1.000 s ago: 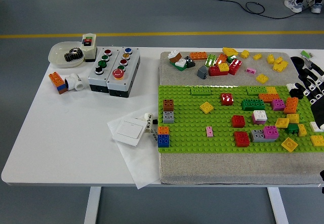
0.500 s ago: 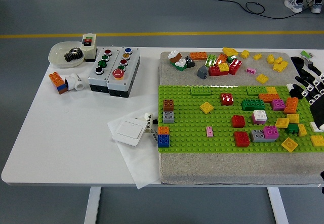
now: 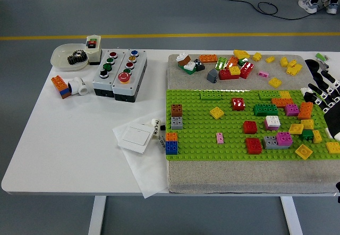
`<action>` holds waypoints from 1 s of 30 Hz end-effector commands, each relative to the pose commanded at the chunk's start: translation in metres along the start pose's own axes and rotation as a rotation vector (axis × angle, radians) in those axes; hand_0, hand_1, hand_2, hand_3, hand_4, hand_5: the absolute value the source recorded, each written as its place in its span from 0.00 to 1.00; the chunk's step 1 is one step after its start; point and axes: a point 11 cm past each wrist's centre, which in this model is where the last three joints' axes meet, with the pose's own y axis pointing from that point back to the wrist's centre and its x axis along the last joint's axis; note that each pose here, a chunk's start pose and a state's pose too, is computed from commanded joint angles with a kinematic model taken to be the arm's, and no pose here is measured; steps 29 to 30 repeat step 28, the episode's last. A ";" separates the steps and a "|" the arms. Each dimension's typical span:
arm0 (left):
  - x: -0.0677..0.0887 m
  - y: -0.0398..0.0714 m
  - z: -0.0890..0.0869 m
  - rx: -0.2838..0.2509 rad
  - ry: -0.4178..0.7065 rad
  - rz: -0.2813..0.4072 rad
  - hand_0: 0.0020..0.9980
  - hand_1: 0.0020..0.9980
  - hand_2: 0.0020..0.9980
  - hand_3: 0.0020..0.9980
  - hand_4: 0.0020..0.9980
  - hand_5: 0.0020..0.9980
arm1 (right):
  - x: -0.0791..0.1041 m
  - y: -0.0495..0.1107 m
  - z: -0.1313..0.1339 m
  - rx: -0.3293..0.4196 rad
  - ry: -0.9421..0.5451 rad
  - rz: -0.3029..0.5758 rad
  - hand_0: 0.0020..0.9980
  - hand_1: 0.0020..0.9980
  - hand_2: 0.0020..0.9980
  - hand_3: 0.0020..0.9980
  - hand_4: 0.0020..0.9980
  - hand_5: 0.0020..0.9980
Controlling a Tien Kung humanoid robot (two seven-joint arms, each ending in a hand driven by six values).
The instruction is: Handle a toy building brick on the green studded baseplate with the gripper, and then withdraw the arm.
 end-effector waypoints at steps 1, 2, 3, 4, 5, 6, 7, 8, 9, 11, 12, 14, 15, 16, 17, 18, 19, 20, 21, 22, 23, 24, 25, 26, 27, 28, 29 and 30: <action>0.000 0.000 0.000 0.000 0.000 0.000 0.73 0.75 0.77 0.60 0.62 0.65 | 0.000 0.000 0.000 0.000 0.000 0.000 0.77 0.74 0.78 0.78 1.00 0.83; 0.000 0.000 0.000 0.000 0.000 0.000 0.73 0.75 0.77 0.60 0.62 0.65 | 0.000 0.000 0.000 0.001 0.000 0.001 0.77 0.74 0.78 0.78 1.00 0.83; 0.000 0.000 0.000 0.000 0.000 0.000 0.73 0.75 0.77 0.60 0.62 0.65 | 0.000 0.000 -0.001 0.001 0.001 0.001 0.77 0.74 0.78 0.78 1.00 0.83; 0.000 0.000 0.000 0.001 0.001 0.000 0.73 0.75 0.77 0.60 0.62 0.65 | 0.001 0.000 -0.001 0.001 0.001 0.001 0.77 0.74 0.78 0.78 1.00 0.83; 0.000 0.000 0.000 0.001 0.001 0.000 0.73 0.75 0.77 0.60 0.62 0.65 | 0.001 0.000 -0.001 0.000 0.002 0.000 0.77 0.74 0.78 0.78 1.00 0.83; 0.000 0.000 -0.001 0.001 0.001 0.000 0.73 0.75 0.77 0.60 0.62 0.65 | 0.000 0.000 -0.001 -0.001 0.004 -0.001 0.76 0.74 0.78 0.77 1.00 0.82; 0.000 0.000 0.000 0.001 0.001 0.000 0.73 0.75 0.77 0.60 0.62 0.65 | 0.000 0.000 0.000 -0.002 0.004 -0.002 0.76 0.74 0.78 0.77 1.00 0.82; 0.000 0.000 0.000 0.001 0.001 0.000 0.73 0.75 0.77 0.60 0.62 0.65 | 0.000 0.000 0.000 -0.003 0.004 -0.003 0.76 0.74 0.78 0.77 1.00 0.82; 0.000 0.000 0.000 0.000 0.002 0.001 0.73 0.75 0.77 0.60 0.62 0.65 | 0.000 0.000 0.000 -0.004 0.004 -0.004 0.76 0.74 0.78 0.77 1.00 0.82; 0.001 0.000 0.000 -0.001 0.003 0.001 0.73 0.75 0.77 0.60 0.62 0.65 | 0.000 0.000 0.000 -0.004 0.003 -0.005 0.76 0.74 0.78 0.77 1.00 0.82; 0.001 0.000 0.001 -0.001 0.003 0.002 0.73 0.75 0.77 0.60 0.62 0.65 | 0.000 0.000 0.000 -0.003 0.002 -0.005 0.76 0.74 0.78 0.77 1.00 0.82; 0.001 0.000 0.001 -0.001 0.004 0.002 0.73 0.75 0.77 0.60 0.62 0.65 | 0.000 0.000 -0.001 -0.002 0.001 -0.004 0.76 0.74 0.78 0.77 1.00 0.80; 0.001 0.000 0.001 -0.001 0.004 0.003 0.73 0.75 0.77 0.60 0.62 0.65 | 0.000 0.000 -0.001 -0.001 0.001 -0.004 0.76 0.74 0.78 0.77 1.00 0.80; 0.001 0.000 0.001 -0.001 0.004 0.003 0.73 0.75 0.77 0.60 0.62 0.65 | 0.000 -0.001 -0.001 -0.001 0.001 -0.004 0.76 0.74 0.78 0.77 1.00 0.80; 0.002 0.000 0.001 -0.002 0.004 0.003 0.73 0.75 0.77 0.60 0.62 0.65 | 0.000 -0.001 -0.002 0.000 0.000 -0.004 0.76 0.74 0.78 0.77 1.00 0.80; 0.002 0.000 0.001 -0.003 0.004 0.003 0.73 0.75 0.77 0.60 0.62 0.65 | 0.000 -0.001 -0.002 0.000 0.000 -0.003 0.76 0.74 0.78 0.77 1.00 0.80; 0.002 0.000 0.001 -0.003 0.004 0.004 0.73 0.75 0.77 0.60 0.62 0.65 | 0.000 -0.001 -0.002 0.001 0.000 -0.003 0.76 0.74 0.78 0.75 1.00 0.79; 0.002 0.000 0.002 -0.003 0.004 0.004 0.73 0.75 0.77 0.60 0.62 0.65 | 0.000 -0.001 -0.003 0.001 0.000 -0.003 0.76 0.74 0.78 0.75 1.00 0.79; 0.002 0.000 0.002 -0.003 0.005 0.004 0.73 0.75 0.77 0.60 0.62 0.65 | 0.000 -0.001 -0.003 0.001 -0.001 -0.003 0.76 0.74 0.78 0.75 1.00 0.79; 0.002 0.000 0.002 -0.004 0.005 0.004 0.73 0.75 0.77 0.60 0.62 0.65 | 0.000 -0.001 -0.003 0.002 -0.001 -0.003 0.76 0.74 0.78 0.75 1.00 0.79; 0.002 0.000 0.002 -0.004 0.005 0.004 0.73 0.75 0.77 0.60 0.62 0.65 | 0.000 -0.001 -0.003 0.002 -0.001 -0.003 0.76 0.74 0.78 0.75 1.00 0.79; 0.002 0.000 0.002 -0.005 0.006 0.004 0.73 0.75 0.77 0.60 0.62 0.65 | 0.000 -0.001 -0.003 0.002 -0.003 -0.002 0.76 0.74 0.78 0.75 1.00 0.79; 0.002 0.000 0.002 -0.005 0.007 0.004 0.73 0.75 0.77 0.60 0.62 0.65 | 0.000 -0.001 -0.003 0.002 -0.003 -0.002 0.76 0.74 0.78 0.75 1.00 0.79; 0.002 0.000 0.002 -0.005 0.007 0.004 0.73 0.75 0.77 0.60 0.62 0.65 | 0.000 -0.001 -0.003 0.003 -0.004 -0.003 0.76 0.74 0.78 0.75 1.00 0.79; 0.002 0.000 0.002 -0.005 0.007 0.004 0.73 0.75 0.77 0.60 0.62 0.65 | 0.000 -0.001 -0.003 0.003 -0.004 -0.003 0.76 0.74 0.78 0.75 1.00 0.79; 0.002 0.000 0.002 -0.005 0.007 0.003 0.73 0.75 0.77 0.60 0.62 0.65 | 0.000 -0.001 -0.004 0.004 -0.004 -0.003 0.76 0.74 0.78 0.75 1.00 0.79; 0.002 0.000 0.002 -0.005 0.007 0.003 0.73 0.75 0.77 0.60 0.62 0.65 | 0.000 -0.001 -0.004 0.004 -0.004 -0.003 0.76 0.74 0.78 0.75 1.00 0.79; 0.002 0.000 0.002 -0.005 0.007 0.003 0.73 0.75 0.77 0.60 0.62 0.65 | 0.000 -0.001 -0.004 0.004 -0.004 -0.003 0.76 0.74 0.78 0.75 1.00 0.79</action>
